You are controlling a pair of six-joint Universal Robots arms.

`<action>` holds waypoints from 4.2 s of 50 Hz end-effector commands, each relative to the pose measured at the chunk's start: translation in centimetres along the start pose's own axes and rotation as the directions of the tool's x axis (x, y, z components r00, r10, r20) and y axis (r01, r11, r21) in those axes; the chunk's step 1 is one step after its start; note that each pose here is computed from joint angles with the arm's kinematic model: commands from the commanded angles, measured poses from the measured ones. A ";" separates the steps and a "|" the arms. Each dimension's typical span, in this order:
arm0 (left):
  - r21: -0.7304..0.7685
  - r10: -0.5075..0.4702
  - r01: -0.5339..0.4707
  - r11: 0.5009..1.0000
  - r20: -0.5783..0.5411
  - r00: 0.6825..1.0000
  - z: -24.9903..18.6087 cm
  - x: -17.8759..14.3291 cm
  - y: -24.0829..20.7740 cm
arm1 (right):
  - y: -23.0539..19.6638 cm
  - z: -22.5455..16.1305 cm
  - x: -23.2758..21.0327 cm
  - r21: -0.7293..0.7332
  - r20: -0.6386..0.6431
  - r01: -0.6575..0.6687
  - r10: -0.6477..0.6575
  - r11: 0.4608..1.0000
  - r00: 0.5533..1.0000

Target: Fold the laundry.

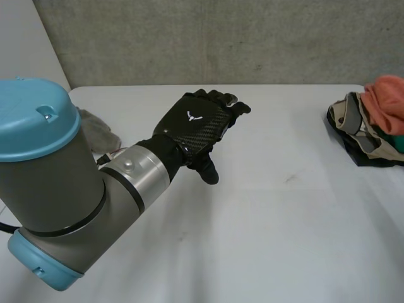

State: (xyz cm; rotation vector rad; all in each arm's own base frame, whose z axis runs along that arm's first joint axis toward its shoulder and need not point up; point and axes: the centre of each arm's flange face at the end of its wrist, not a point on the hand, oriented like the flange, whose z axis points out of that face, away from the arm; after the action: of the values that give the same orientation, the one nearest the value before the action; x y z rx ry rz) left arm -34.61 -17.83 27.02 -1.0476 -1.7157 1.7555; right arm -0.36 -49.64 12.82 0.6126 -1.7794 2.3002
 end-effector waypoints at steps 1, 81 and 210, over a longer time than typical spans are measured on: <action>0.004 0.003 -0.003 1.000 -0.004 1.000 -0.1 0.2 -0.2 | -1.7 0.1 2.3 0.037 -0.004 0.020 -0.020 0.999 1.000; -0.516 0.487 -0.249 0.820 0.401 0.776 -0.6 -32.4 18.8 | -21.2 -17.0 -21.7 -0.069 0.524 0.024 0.016 0.997 0.852; -0.183 0.050 0.036 0.982 0.446 0.894 -1.3 -14.0 3.0 | -30.6 -6.7 -22.1 0.027 0.337 0.021 -0.029 0.999 0.941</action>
State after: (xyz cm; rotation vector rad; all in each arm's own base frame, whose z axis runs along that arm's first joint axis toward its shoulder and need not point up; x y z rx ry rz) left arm -23.00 -22.91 32.76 -0.7162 -1.9978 2.1506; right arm 27.09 -27.56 34.18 1.0472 -1.8629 2.3169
